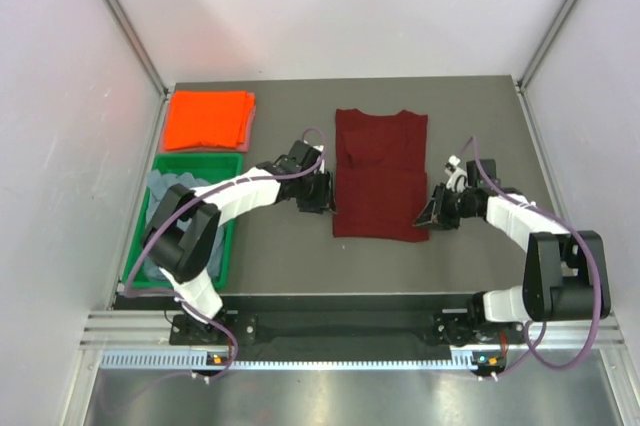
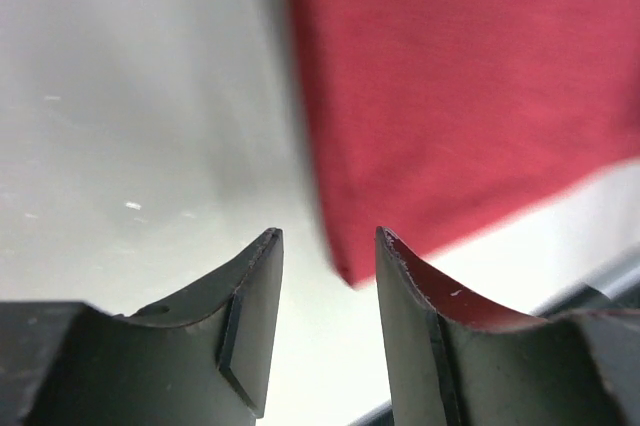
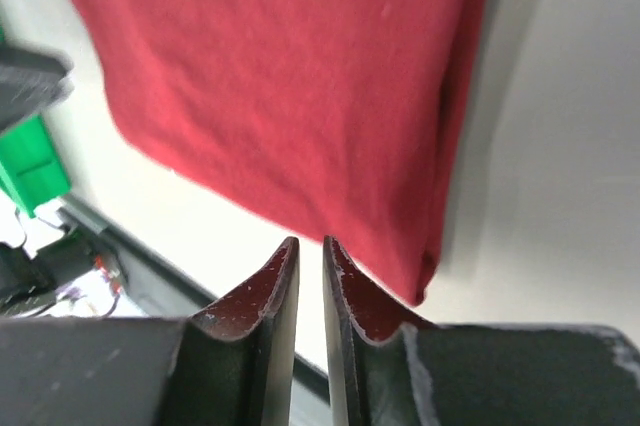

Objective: Fold and stack the t-shirts
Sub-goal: Fold the tshirt

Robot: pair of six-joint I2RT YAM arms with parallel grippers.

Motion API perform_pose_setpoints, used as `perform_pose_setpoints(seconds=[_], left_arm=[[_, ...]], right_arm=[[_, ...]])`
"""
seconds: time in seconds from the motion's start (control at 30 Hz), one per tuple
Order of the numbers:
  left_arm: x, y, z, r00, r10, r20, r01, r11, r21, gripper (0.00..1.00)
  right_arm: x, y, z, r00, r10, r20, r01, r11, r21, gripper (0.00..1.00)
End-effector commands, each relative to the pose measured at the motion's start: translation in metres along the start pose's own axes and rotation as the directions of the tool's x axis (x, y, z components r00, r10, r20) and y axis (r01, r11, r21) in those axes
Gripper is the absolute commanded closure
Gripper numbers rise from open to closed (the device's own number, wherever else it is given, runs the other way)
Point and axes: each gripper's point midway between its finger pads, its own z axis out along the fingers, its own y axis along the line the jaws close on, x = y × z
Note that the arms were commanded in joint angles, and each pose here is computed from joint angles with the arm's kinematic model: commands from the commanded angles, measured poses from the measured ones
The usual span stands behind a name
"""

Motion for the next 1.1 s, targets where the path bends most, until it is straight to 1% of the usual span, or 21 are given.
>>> perform_pose_setpoints(seconds=[0.0,0.07,0.1,0.13,0.2,0.3,0.33,0.37,0.4,0.43,0.5,0.6,0.63,0.67,0.73,0.77,0.83,0.9,0.93,1.07], left_arm=[[-0.016,-0.049,-0.033,0.996,0.053,0.075,-0.065,0.986,0.154,0.53],[-0.005,-0.065,-0.033,0.996,0.054,0.075,-0.071,0.967,0.244,0.53],[0.004,-0.069,-0.031,0.997,0.052,0.048,-0.063,0.958,0.281,0.53],[0.018,-0.064,-0.024,0.999,0.041,0.017,-0.044,0.958,0.284,0.53],[0.031,-0.058,-0.013,0.999,0.031,-0.015,-0.025,0.958,0.287,0.53],[0.062,-0.026,0.004,0.997,0.0,-0.08,0.016,0.98,0.197,0.53],[0.064,-0.014,0.008,0.997,-0.014,-0.073,0.024,0.99,0.142,0.53],[0.073,-0.003,0.01,0.994,-0.026,-0.102,0.035,0.995,0.095,0.53],[0.076,0.002,0.01,0.994,-0.028,-0.107,0.036,0.997,0.073,0.53],[0.076,0.006,0.009,0.994,-0.031,-0.101,0.036,0.998,0.055,0.53],[0.073,0.001,0.0,0.996,-0.029,-0.084,0.035,0.997,0.066,0.53],[0.061,-0.008,-0.016,0.999,-0.026,-0.043,0.03,0.996,0.084,0.53],[0.058,-0.012,-0.02,0.999,-0.03,-0.03,0.033,0.995,0.09,0.52],[0.056,-0.011,-0.021,0.999,-0.039,-0.022,0.041,0.996,0.084,0.5],[0.053,-0.016,-0.021,0.998,-0.059,-0.015,0.061,0.991,0.12,0.49],[0.055,-0.02,-0.02,0.997,-0.068,-0.034,0.072,0.986,0.153,0.48],[0.053,-0.021,-0.015,0.994,-0.1,-0.04,0.105,0.979,0.175,0.49],[0.054,-0.016,-0.01,0.992,-0.121,-0.047,0.128,0.977,0.172,0.48],[0.055,-0.013,-0.006,0.99,-0.133,-0.057,0.14,0.977,0.162,0.49],[0.052,-0.011,0.002,0.986,-0.151,-0.065,0.161,0.971,0.176,0.49]], right_arm=[[-0.015,-0.014,0.0,0.999,-0.032,0.032,0.029,0.997,0.077,0.84],[-0.012,-0.025,0.004,0.999,-0.031,0.026,0.027,0.993,0.118,0.83],[-0.011,-0.033,0.006,0.999,-0.024,0.025,0.02,0.989,0.15,0.83],[-0.01,-0.038,0.008,0.999,-0.028,0.026,0.023,0.987,0.16,0.83],[-0.01,-0.049,0.01,1.0,-0.015,0.027,0.01,0.98,0.199,0.83],[-0.012,-0.054,0.009,0.999,-0.014,0.041,0.004,0.973,0.229,0.81],[-0.012,-0.055,0.008,0.999,-0.012,0.046,0.001,0.972,0.236,0.8],[-0.014,-0.053,0.005,0.998,-0.02,0.056,0.006,0.97,0.241,0.8],[-0.018,-0.054,0.002,0.997,-0.024,0.07,0.005,0.966,0.258,0.79],[-0.016,-0.053,-0.002,0.998,-0.012,0.067,-0.006,0.964,0.266,0.78],[-0.025,-0.042,-0.012,0.994,-0.023,0.105,-0.005,0.966,0.259,0.77],[-0.026,-0.036,-0.034,0.985,0.03,0.169,-0.081,0.949,0.304,0.63],[-0.026,-0.032,-0.037,0.978,0.071,0.195,-0.128,0.946,0.297,0.57],[-0.026,-0.028,-0.042,0.973,0.078,0.218,-0.14,0.949,0.284,0.55],[-0.017,-0.027,-0.04,0.969,0.119,0.215,-0.175,0.948,0.265,0.49],[-0.014,-0.03,-0.04,0.969,0.124,0.213,-0.181,0.945,0.273,0.48],[-0.006,-0.037,-0.036,0.971,0.131,0.198,-0.186,0.938,0.291,0.48],[0.001,-0.037,-0.03,0.975,0.143,0.171,-0.186,0.945,0.271,0.48],[-0.001,-0.037,-0.028,0.974,0.139,0.178,-0.182,0.949,0.256,0.48],[0.004,-0.043,-0.019,0.975,0.152,0.16,-0.19,0.948,0.256,0.49]])
